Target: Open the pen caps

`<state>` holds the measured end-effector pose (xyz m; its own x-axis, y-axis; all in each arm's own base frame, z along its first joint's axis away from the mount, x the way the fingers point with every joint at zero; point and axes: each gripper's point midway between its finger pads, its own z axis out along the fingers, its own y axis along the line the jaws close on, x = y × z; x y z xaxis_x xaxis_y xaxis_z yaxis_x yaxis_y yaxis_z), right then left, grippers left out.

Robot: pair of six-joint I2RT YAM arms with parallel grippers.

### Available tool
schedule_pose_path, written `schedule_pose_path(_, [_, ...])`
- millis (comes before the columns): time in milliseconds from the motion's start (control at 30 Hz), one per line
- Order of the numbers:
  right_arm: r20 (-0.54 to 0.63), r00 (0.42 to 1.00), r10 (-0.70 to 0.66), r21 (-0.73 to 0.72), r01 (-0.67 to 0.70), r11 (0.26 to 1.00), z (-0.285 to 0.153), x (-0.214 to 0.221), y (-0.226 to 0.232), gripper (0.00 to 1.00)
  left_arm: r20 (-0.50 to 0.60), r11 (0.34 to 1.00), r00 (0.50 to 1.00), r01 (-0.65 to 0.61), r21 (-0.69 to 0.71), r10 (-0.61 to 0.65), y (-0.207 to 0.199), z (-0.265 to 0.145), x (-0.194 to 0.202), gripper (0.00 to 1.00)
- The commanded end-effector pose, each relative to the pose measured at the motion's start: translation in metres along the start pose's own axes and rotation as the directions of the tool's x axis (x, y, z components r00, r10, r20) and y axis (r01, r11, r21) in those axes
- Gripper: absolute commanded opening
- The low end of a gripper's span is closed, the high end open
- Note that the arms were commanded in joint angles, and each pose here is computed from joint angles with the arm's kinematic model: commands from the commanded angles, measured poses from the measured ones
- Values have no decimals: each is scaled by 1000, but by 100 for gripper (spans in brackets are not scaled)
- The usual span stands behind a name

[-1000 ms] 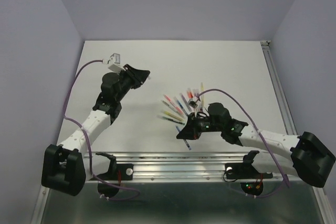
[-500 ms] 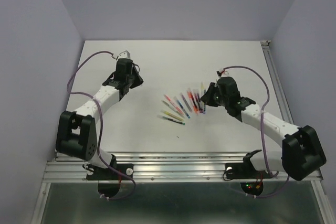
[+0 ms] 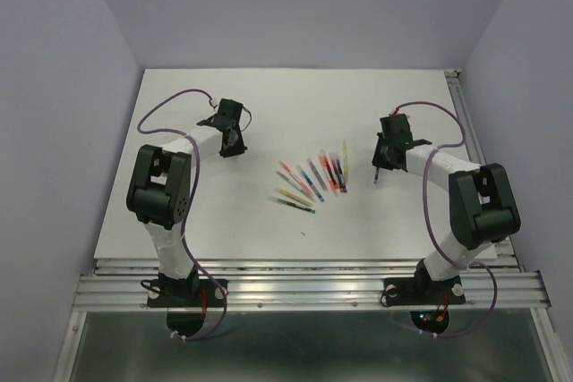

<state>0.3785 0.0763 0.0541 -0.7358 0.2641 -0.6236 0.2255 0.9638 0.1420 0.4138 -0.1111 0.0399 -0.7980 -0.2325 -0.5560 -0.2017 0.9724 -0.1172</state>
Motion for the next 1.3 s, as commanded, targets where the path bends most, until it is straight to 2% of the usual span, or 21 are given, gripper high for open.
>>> schedule_pose_path(0, [37, 999, -13, 22, 12, 1000, 11, -24, -2, 1, 38, 999, 999, -33, -1, 33, -4, -8, -22, 5])
schedule_pose_path(67, [8, 1000, -13, 49, 12, 999, 24, -21, -7, 1, 31, 999, 999, -40, -11, 40, -3, -7, -22, 11])
schedule_pose_path(233, [-9, 1000, -13, 109, 14, 994, 40, -18, -17, 4, 6, 999, 999, -36, -20, 36, -3, -2, -18, 19])
schedule_pose_path(400, [-16, 1000, -21, 146, 23, 989, 48, -13, -24, 11, -16, 999, 999, -40, -37, 39, -2, 5, -15, 20])
schedule_pose_path(500, [-16, 1000, -18, 147, 20, 989, 48, -12, -25, 16, -34, 998, 999, -43, -43, 41, -1, 11, -12, 30])
schedule_pose_path(600, [-16, 1000, -17, 143, 19, 990, 48, -11, -24, 19, -42, 998, 998, -45, -39, 43, -3, 13, -11, 45])
schedule_pose_path(700, [-17, 1000, -15, 147, 17, 989, 48, -11, -25, 25, -42, 998, 998, -45, -39, 43, -3, 12, -11, 48])
schedule_pose_path(767, [-14, 1000, -19, 156, 21, 988, 48, -12, -27, 27, -41, 998, 998, -43, -35, 41, -3, 12, -11, 55])
schedule_pose_path(867, [-12, 1000, -23, 161, 25, 987, 46, -13, -27, 35, -36, 999, 998, -43, -17, 42, -6, 8, -12, 68])
schedule_pose_path(900, [-9, 1000, -23, 156, 24, 987, 45, -15, -26, 41, -25, 999, 999, -41, -8, 41, -8, 4, -15, 73])
schedule_pose_path(1167, [40, 999, -21, 67, 18, 998, 30, -39, -6, 63, 54, 996, 998, -33, 84, 28, -25, -24, -38, 87])
schedule_pose_path(1267, [84, 995, -45, 42, 41, 998, 19, -59, 1, 77, 97, 991, 995, -40, 127, 27, -31, -39, -49, 97])
